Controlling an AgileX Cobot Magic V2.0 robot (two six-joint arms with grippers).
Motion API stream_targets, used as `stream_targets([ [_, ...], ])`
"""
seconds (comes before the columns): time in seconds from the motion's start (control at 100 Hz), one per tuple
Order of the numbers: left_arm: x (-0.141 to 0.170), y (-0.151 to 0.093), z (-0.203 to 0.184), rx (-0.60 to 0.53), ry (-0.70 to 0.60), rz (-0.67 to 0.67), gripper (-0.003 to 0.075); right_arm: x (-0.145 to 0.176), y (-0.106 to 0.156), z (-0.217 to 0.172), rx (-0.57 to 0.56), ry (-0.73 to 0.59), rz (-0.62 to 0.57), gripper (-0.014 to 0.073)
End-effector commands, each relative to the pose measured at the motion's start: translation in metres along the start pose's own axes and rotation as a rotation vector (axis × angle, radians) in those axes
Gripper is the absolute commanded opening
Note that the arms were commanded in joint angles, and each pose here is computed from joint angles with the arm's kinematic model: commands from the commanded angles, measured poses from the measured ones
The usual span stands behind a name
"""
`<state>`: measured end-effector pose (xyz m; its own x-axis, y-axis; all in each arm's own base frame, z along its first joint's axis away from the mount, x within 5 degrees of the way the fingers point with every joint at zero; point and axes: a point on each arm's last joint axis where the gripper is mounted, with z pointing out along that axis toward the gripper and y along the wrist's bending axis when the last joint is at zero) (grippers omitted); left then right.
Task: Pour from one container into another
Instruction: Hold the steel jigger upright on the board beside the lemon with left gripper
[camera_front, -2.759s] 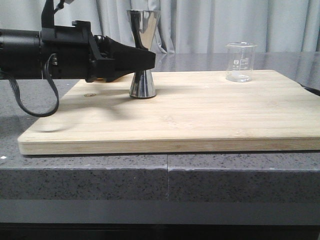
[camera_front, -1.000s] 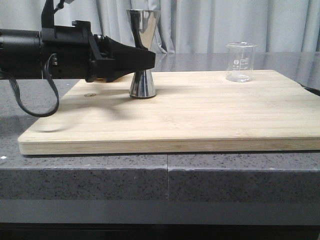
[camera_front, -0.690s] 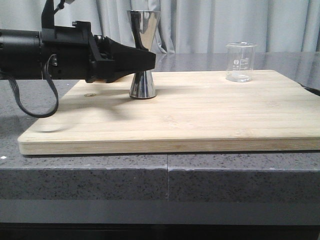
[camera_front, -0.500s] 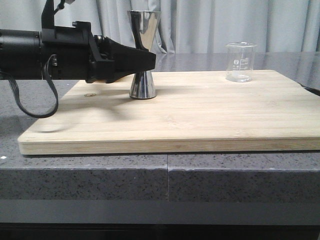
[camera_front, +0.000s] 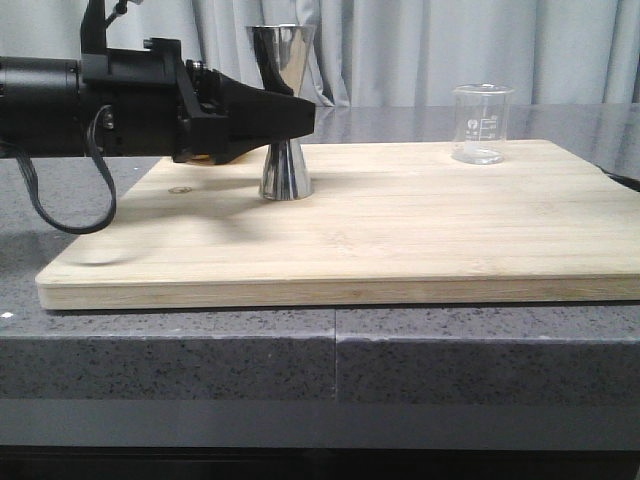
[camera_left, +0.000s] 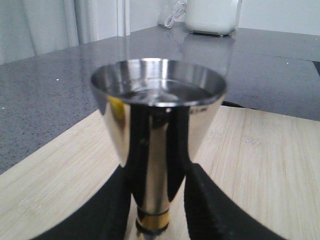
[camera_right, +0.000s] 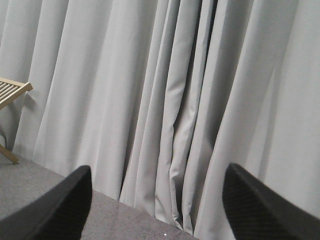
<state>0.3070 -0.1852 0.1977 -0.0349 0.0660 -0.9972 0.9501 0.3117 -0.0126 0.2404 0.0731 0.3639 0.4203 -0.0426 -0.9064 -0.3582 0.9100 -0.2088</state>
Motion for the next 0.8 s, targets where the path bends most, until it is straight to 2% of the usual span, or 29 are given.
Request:
stream_targets([
  [0.0,-0.0268,-0.0025,-0.0017,0.02,-0.126,0.03,0.0253,-0.0225,-0.0015,-0.0012,0.005,-0.125,-0.004,0.0495],
  [0.21,-0.0268,-0.0025,-0.0017,0.02,-0.126,0.028,0.0349,-0.0225,-0.0015,-0.0012,0.005,-0.125,-0.004,0.0495],
  [0.6,-0.0273,-0.0022,-0.0022,0.018,-0.126,0.029,0.0363,-0.0228,-0.0016,-0.0013,0.005,-0.128,-0.003,0.0495],
  [0.79,-0.0283,-0.0005,-0.0023,0.0,-0.137,0.02,0.0445,-0.0229,-0.0017,-0.0013,0.007,-0.13,-0.001,0.0495],
])
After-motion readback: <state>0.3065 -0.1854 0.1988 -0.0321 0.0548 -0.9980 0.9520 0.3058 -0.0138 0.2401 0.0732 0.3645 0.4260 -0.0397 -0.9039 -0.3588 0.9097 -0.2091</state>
